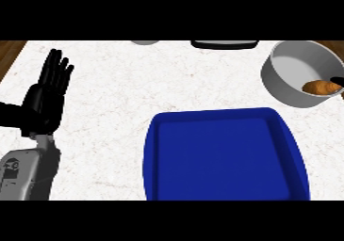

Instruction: Pick the croissant from the tray and place it in the pot

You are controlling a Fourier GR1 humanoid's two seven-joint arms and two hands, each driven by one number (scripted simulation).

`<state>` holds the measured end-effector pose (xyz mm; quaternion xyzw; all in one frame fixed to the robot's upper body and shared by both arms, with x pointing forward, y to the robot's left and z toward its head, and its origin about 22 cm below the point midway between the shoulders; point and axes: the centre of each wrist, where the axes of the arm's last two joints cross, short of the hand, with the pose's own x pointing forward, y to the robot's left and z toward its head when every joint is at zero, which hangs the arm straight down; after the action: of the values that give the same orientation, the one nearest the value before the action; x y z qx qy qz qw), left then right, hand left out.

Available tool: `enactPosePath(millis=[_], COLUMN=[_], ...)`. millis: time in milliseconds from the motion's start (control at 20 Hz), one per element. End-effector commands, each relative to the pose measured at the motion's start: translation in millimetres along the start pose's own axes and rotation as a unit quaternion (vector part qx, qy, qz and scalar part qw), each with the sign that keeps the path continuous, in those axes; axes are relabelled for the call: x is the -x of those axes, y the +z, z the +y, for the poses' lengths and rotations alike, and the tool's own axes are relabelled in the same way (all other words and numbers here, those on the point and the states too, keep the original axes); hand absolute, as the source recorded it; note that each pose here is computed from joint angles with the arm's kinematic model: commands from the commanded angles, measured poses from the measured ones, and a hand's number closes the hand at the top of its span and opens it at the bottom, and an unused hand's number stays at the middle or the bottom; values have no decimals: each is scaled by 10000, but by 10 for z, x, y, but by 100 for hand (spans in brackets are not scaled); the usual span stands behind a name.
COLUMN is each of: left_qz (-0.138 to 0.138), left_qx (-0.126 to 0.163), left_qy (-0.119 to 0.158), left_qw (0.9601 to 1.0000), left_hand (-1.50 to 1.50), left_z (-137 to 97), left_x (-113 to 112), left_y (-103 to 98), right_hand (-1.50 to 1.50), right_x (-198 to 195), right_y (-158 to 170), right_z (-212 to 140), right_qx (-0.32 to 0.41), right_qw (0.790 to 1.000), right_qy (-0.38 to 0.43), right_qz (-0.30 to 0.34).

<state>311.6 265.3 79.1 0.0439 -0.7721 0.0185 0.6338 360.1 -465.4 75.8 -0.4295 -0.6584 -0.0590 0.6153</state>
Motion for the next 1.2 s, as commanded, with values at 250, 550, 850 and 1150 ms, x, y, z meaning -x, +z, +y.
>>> enactPosePath(millis=[250, 550, 850, 1150], left_qz=[-9, -27, -66, -63], left_qx=[15, 29, -42, 27], left_qy=[45, 25, 34, 29], left_qw=[10000, 10000, 10000, 10000], left_hand=[0, 0, 0, 0], left_z=[247, -109, -108, 39], left_x=[-29, 38, -142, -61], left_y=[82, 68, 3, 61], right_hand=[-150, -150, -150, -150], right_x=[379, 573, 918, 937], right_y=[29, 121, 420, 476], right_z=[-874, -1342, -1764, -2026], right_qx=[860, 987, 1098, 1197], right_qw=[9925, 9900, 9879, 9880], right_qy=[-860, -999, -1081, -964], right_qz=[-105, -134, -154, -181])
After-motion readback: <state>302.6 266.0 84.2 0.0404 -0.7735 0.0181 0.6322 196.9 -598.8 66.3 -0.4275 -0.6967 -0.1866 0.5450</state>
